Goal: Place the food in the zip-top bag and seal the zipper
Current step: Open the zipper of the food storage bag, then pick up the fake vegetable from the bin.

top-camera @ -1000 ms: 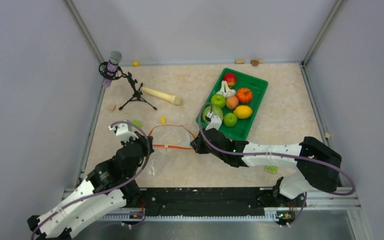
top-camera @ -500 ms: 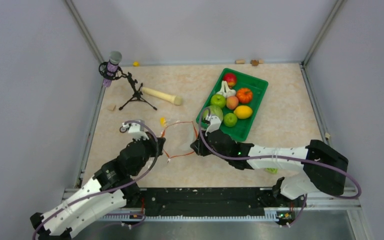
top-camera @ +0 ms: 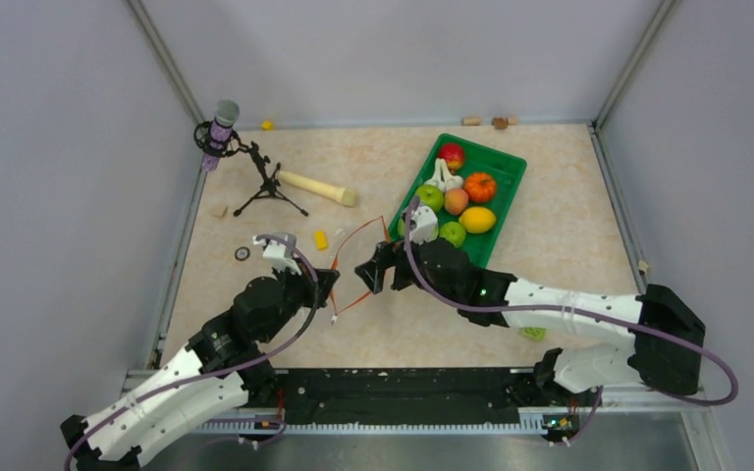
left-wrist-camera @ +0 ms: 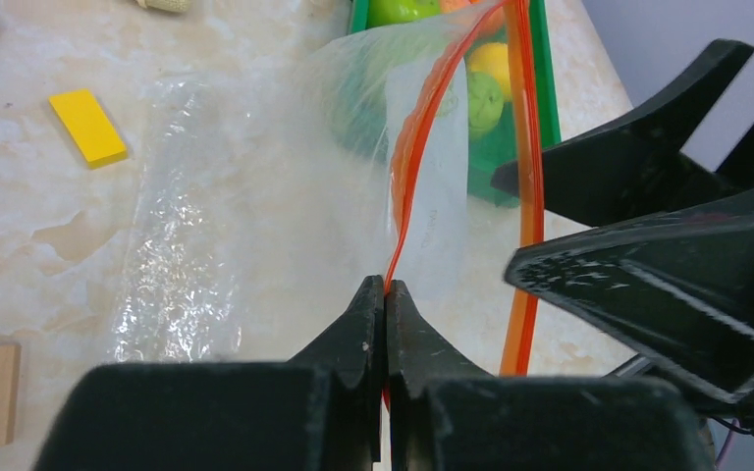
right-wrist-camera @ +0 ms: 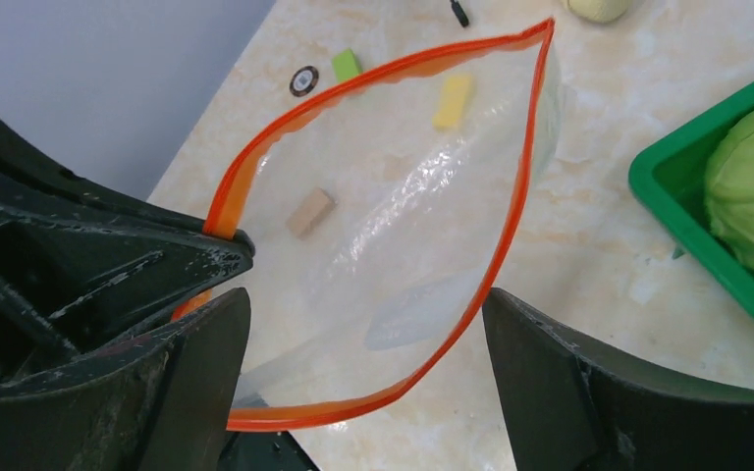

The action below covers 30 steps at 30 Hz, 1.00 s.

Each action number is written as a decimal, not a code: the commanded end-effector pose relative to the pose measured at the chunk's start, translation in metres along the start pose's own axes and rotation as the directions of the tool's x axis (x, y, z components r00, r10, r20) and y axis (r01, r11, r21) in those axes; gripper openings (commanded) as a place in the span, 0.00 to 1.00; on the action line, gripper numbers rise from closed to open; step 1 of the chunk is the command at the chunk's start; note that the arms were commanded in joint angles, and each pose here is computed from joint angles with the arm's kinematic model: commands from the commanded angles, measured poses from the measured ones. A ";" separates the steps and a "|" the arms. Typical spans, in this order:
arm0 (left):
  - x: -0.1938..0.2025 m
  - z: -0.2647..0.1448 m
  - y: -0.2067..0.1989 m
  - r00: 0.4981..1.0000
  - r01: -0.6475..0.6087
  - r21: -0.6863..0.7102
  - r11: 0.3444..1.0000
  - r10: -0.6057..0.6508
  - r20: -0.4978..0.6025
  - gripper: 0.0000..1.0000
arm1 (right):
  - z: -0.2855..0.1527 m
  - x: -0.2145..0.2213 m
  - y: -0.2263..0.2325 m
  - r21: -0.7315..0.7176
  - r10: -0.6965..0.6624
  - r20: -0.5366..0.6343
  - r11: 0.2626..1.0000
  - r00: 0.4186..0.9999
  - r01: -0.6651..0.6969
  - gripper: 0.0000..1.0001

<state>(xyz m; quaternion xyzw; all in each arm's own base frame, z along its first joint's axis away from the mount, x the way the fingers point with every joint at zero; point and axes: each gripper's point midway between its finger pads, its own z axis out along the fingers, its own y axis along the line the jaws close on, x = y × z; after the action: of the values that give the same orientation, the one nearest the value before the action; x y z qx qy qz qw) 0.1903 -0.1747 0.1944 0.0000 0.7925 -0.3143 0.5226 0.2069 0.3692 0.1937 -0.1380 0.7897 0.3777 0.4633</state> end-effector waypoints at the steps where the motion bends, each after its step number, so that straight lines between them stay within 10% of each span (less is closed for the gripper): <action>1: -0.014 -0.001 0.001 0.998 0.010 -0.007 1.000 -0.009 0.065 0.00 | -0.025 -0.036 0.009 -0.021 -0.045 0.081 0.999 0.996 0.047 0.87; 8: -0.018 -0.002 0.010 0.996 0.021 -0.058 0.998 -0.016 0.085 0.00 | -0.068 -0.059 0.012 -0.076 -0.003 0.171 0.997 0.985 0.016 0.98; 16: -0.018 -0.003 0.012 0.996 0.028 -0.065 0.997 -0.022 0.090 0.00 | -0.089 -0.076 -0.088 0.310 0.067 0.231 0.941 0.971 -0.138 0.99; 30: -0.019 -0.005 0.011 0.996 0.025 -0.055 0.998 -0.020 0.091 0.00 | -0.040 -0.065 -0.164 0.455 0.116 0.126 0.876 0.985 -0.161 0.99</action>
<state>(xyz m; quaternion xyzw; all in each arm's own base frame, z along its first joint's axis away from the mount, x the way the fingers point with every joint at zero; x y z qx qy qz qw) 0.1963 -0.1588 0.1970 -0.0290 0.7875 -0.2894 0.5433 0.2932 0.2020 0.1713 0.0635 0.8457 0.1940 0.4931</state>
